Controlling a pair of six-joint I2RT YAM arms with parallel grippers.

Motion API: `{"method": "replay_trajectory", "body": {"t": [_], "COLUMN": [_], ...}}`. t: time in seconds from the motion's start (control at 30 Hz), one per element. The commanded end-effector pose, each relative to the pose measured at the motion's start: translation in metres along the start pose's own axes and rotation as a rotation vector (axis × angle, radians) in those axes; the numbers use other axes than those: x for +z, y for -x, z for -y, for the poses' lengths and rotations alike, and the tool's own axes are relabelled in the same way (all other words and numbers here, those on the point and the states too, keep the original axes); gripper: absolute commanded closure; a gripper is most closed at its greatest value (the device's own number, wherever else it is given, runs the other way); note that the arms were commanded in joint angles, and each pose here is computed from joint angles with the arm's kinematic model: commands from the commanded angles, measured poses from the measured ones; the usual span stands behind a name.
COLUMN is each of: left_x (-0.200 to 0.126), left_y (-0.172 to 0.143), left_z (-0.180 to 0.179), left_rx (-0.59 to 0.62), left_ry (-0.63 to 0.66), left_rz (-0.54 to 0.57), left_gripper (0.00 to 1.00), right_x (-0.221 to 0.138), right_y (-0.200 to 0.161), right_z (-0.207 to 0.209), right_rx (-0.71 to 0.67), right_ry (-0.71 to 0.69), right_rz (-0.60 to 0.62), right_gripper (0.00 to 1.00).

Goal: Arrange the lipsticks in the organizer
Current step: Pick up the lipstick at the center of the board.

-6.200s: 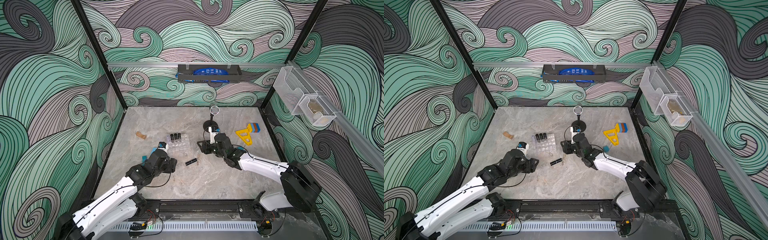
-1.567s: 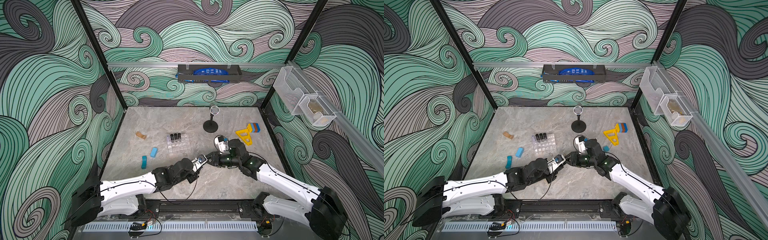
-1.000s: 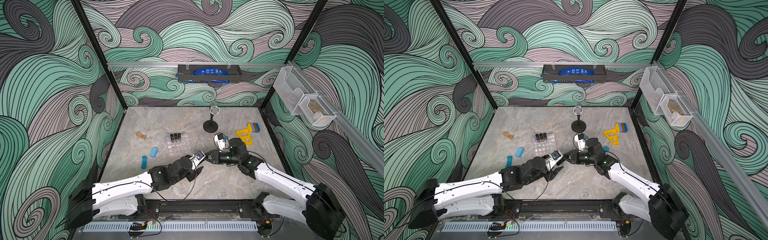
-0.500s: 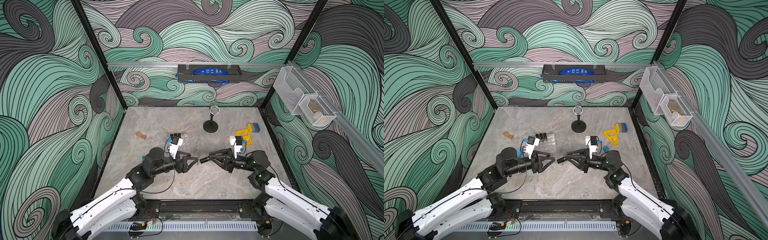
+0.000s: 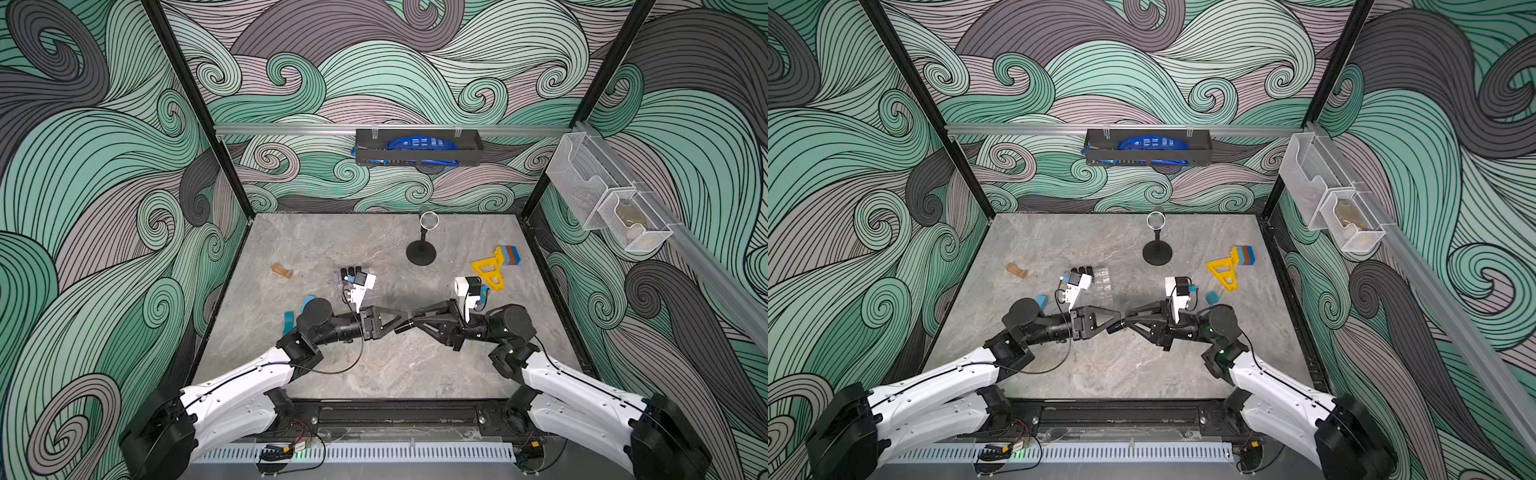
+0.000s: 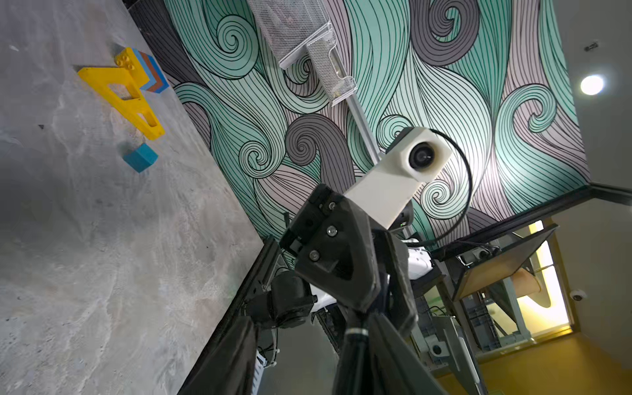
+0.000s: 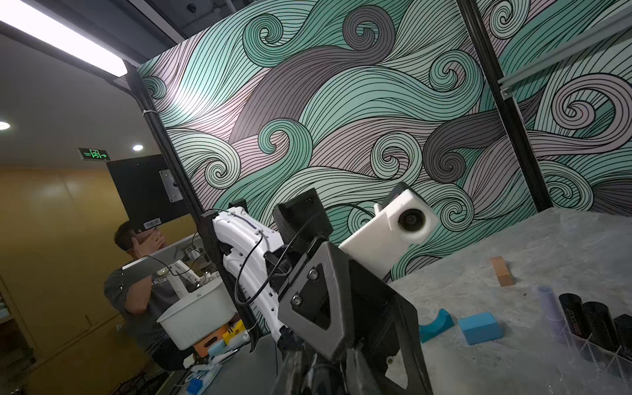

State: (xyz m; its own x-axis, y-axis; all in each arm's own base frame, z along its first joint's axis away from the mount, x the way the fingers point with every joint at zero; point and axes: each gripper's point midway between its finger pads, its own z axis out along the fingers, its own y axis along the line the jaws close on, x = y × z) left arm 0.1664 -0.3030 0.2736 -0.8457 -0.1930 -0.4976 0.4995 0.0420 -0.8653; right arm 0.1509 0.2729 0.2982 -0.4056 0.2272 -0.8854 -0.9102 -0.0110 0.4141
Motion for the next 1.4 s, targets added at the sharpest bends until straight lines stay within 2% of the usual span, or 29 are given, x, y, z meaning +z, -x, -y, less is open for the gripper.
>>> {"method": "replay_trajectory", "body": {"t": [0.0,0.07,0.2,0.33,0.47,0.63,0.87,0.97,1.07,1.17,1.37], "left_x": [-0.001,-0.001,-0.006,-0.009,-0.010,-0.010,-0.011,-0.010,-0.007,-0.005,-0.005], "left_y": [0.003,0.001,-0.001,0.000,0.001,-0.001,0.000,0.000,-0.002,-0.004,-0.003], "left_z": [0.026,0.027,0.030,0.037,0.036,0.034,0.037,0.037,0.042,0.044,0.041], "left_rx": [0.015,0.012,0.002,0.017,0.018,0.017,0.024,0.023,0.033,0.034,0.034], "left_ry": [-0.111,-0.116,-0.130,-0.144,-0.140,-0.141,-0.152,-0.153,-0.170,-0.179,-0.174], "left_rz": [0.003,0.000,0.001,0.012,0.018,0.017,0.019,0.017,-0.011,-0.028,-0.015], "left_gripper": [0.53,0.53,0.42,0.41,0.46,0.47,0.60,0.60,0.53,0.53,0.66], "right_x": [0.000,-0.001,-0.003,-0.002,-0.002,-0.002,-0.002,-0.002,0.000,0.003,0.007], "right_y": [0.010,0.009,0.010,0.009,0.009,0.009,0.010,0.009,0.008,0.010,0.009], "right_z": [-0.004,-0.002,0.000,0.000,-0.001,-0.002,-0.001,-0.001,0.001,0.002,0.003], "right_rx": [-0.073,-0.083,-0.100,-0.084,-0.072,-0.070,-0.065,-0.059,-0.055,-0.056,-0.056], "right_ry": [0.005,-0.004,-0.015,0.003,0.019,0.027,0.031,0.035,0.033,0.037,0.049], "right_rz": [0.048,0.055,0.083,0.088,0.099,0.107,0.115,0.118,0.120,0.124,0.120], "right_gripper": [0.96,0.95,0.95,0.95,0.95,0.95,0.95,0.94,0.93,0.93,0.92]}}
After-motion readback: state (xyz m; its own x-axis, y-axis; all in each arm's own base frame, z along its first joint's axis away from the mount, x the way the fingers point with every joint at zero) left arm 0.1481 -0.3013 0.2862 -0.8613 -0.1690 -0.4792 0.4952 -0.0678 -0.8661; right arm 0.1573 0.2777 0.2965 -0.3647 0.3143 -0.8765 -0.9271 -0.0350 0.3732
